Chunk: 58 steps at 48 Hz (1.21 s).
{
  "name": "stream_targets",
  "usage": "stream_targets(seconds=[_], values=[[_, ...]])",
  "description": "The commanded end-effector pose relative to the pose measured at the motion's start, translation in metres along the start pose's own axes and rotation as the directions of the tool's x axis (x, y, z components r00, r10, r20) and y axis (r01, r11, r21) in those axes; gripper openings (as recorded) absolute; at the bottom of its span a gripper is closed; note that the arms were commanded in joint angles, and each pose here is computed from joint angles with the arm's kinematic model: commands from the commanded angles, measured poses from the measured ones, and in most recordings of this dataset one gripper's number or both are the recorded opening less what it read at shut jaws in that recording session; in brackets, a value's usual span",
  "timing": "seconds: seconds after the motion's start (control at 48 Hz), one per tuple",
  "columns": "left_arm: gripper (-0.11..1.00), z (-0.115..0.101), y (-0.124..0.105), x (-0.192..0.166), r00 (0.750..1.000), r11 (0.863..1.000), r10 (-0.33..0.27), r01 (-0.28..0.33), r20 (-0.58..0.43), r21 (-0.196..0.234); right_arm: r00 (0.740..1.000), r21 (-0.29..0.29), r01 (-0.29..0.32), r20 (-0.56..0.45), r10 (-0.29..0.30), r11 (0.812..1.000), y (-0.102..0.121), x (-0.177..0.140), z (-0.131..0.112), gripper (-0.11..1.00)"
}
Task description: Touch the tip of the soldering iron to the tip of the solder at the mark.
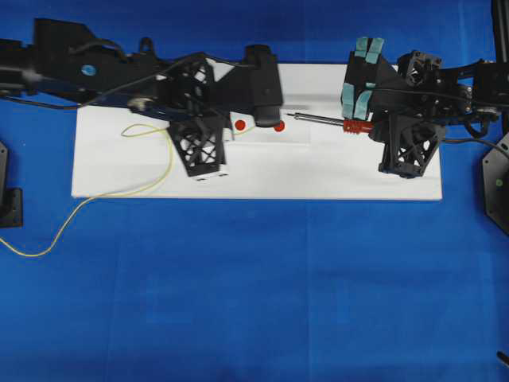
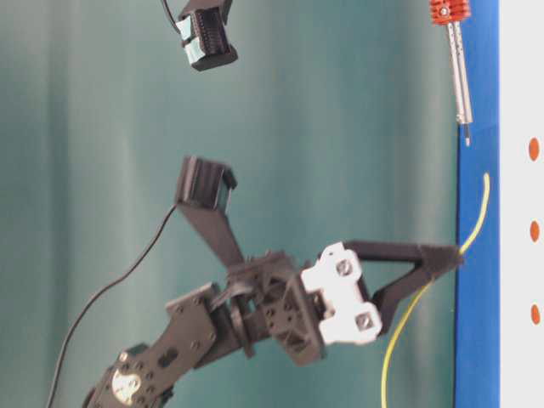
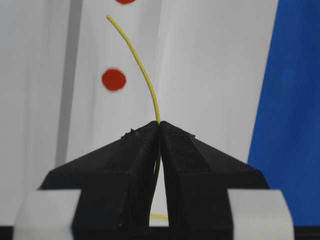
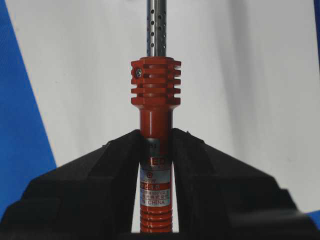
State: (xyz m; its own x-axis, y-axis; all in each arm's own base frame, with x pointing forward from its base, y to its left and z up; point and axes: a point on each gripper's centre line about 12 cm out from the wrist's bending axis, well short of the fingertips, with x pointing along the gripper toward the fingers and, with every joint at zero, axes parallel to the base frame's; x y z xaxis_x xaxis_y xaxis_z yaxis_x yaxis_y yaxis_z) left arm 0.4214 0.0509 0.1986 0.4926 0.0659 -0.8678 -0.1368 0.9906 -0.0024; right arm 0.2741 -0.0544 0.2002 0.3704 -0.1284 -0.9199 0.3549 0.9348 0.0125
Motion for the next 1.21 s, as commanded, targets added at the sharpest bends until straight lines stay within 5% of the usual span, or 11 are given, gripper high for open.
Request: stream_targets(seconds=[0.0, 1.187], values=[[0.02, 0.015, -0.002, -0.006, 0.999, 1.0, -0.003, 0.003, 0.049, 0.002, 0.999, -0.003, -0.003, 0.034, 0.003, 1.0, 0.001, -0.007, 0.005, 0.07], [0.02, 0.009, -0.005, 0.026, 1.0, 1.0, -0.007, 0.007, 0.023, 0.003, 1.0, -0.016, 0.013, -0.015, -0.013, 1.0, 0.0, 0.012, 0.001, 0.07]])
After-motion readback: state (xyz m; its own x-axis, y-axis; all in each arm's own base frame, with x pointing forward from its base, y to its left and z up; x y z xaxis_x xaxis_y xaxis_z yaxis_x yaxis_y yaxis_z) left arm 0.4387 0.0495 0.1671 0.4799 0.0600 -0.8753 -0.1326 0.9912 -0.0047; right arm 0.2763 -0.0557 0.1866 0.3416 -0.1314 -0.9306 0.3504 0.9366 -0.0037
